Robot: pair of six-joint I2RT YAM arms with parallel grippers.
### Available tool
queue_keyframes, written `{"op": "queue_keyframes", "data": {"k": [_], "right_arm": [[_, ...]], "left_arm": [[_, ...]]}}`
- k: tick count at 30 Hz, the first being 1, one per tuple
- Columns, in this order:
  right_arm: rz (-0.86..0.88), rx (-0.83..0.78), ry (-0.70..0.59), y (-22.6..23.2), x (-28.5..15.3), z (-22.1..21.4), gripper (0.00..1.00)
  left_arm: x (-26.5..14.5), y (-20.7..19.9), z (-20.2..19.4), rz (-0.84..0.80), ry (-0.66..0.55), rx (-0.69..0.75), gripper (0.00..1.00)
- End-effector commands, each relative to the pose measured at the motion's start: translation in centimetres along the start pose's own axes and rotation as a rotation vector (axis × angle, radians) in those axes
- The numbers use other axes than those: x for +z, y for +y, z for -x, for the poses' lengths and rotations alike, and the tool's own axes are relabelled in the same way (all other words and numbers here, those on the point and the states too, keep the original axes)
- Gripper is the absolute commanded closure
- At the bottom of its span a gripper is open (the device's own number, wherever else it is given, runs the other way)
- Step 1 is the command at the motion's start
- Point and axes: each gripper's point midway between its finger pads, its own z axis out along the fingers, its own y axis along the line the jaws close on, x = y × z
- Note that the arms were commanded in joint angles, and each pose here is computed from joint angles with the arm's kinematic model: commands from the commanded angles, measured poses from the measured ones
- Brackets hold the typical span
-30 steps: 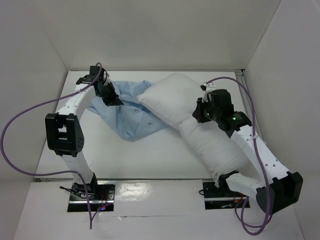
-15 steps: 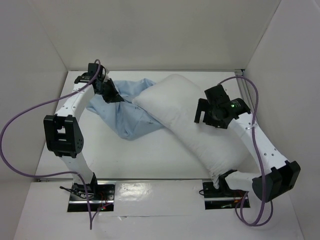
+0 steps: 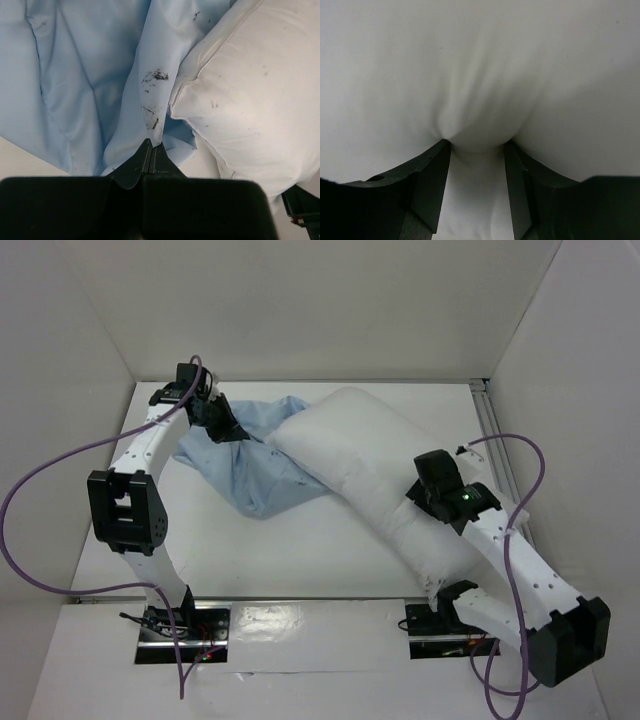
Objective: Put the pillow into the pillowcase
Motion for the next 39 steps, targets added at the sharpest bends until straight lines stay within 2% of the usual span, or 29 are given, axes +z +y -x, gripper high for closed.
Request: {"op": "queue_keyframes", "data": {"k": [1, 3, 4, 6, 9, 11, 13, 14, 17, 18, 21, 24, 25, 27, 28, 30, 31, 32, 36, 39], "right_arm": [[-0.023, 0.009, -0.385, 2.8, 0.6, 8.8, 0.46], [-0.054, -0.101, -0.453, 3.6, 1.1, 10.8, 0.4], [-0.08, -0.123, -0.498, 3.6, 0.9, 11.9, 0.3], [-0.085, -0.194, -0.557, 4.3, 1.0, 13.7, 0.2], [-0.004, -0.248, -0.56, 6.4, 0.5, 14.9, 0.12], [0.029, -0.287, -0.539, 7.3, 0.1, 15.0, 0.12], [0.168, -0.304, -0.511, 10.3, -1.2, 15.2, 0.11], [0.28, -0.316, -0.483, 12.4, -2.4, 15.0, 0.11], [0.365, -0.344, -0.381, 15.4, -1.5, 13.7, 0.03], [0.372, -0.366, -0.316, 17.2, 0.2, 13.2, 0.01], [0.292, -0.406, -0.153, 18.5, 5.3, 10.6, 0.0], [0.305, -0.398, -0.006, 19.7, 8.8, 6.8, 0.0], [0.333, -0.37, 0.003, 20.5, 9.1, 6.5, 0.0], [0.317, -0.361, 0.058, 19.2, 10.6, 4.2, 0.11], [0.317, -0.352, 0.059, 18.9, 10.5, 3.9, 0.34], [0.276, -0.339, 0.067, 16.8, 10.8, 2.9, 0.58], [0.294, -0.331, 0.048, 16.5, 9.4, 3.4, 0.89], [0.29, -0.345, 0.05, 15.8, 8.9, 3.2, 1.0], [0.321, -0.41, 0.023, 13.2, 5.5, 3.2, 1.0], [0.341, -0.48, 0.064, 11.1, 3.1, 2.1, 1.0]], "left_arm": [[-0.8, -1.8, 1.4, -0.05, -0.041, 0.041, 1.0], [-0.9, -2.1, 1.7, -0.055, -0.048, 0.044, 1.0], [-0.9, -2.1, 1.7, -0.055, -0.048, 0.044, 1.0], [-0.9, -2.0, 1.7, -0.055, -0.048, 0.053, 1.0], [-0.8, -2.2, 1.5, -0.065, -0.03, 0.05, 1.0], [-0.8, -2.2, 1.5, -0.065, -0.03, 0.05, 1.0], [-0.8, -2.2, 1.5, -0.065, -0.03, 0.059, 1.0], [-0.8, -2.2, 1.5, -0.065, -0.03, 0.059, 1.0], [-1.2, -2.4, 1.9, -0.063, -0.051, 0.066, 1.0], [-1.2, -2.4, 1.9, -0.064, -0.051, 0.066, 1.0], [-1.4, -2.5, 1.9, -0.064, -0.051, 0.066, 1.0], [-1.9, -2.3, 2.3, -0.057, -0.069, 0.062, 1.0], [-1.9, -2.3, 2.3, -0.057, -0.069, 0.062, 1.0], [-1.9, -2.0, 1.9, -0.053, -0.062, 0.068, 1.0], [-2.3, -2.2, 1.9, -0.058, -0.07, 0.072, 1.0], [-2.2, -1.7, 1.3, -0.049, -0.057, 0.076, 1.0], [-2.5, -1.9, 1.4, -0.054, -0.064, 0.08, 1.0], [-2.3, -1.6, 1.1, -0.048, -0.056, 0.085, 1.0], [-2.4, -1.1, 1.0, -0.026, -0.06, 0.1, 1.0], [-2.4, -0.6, 1.0, 0.0, -0.066, 0.096, 1.0]]}}
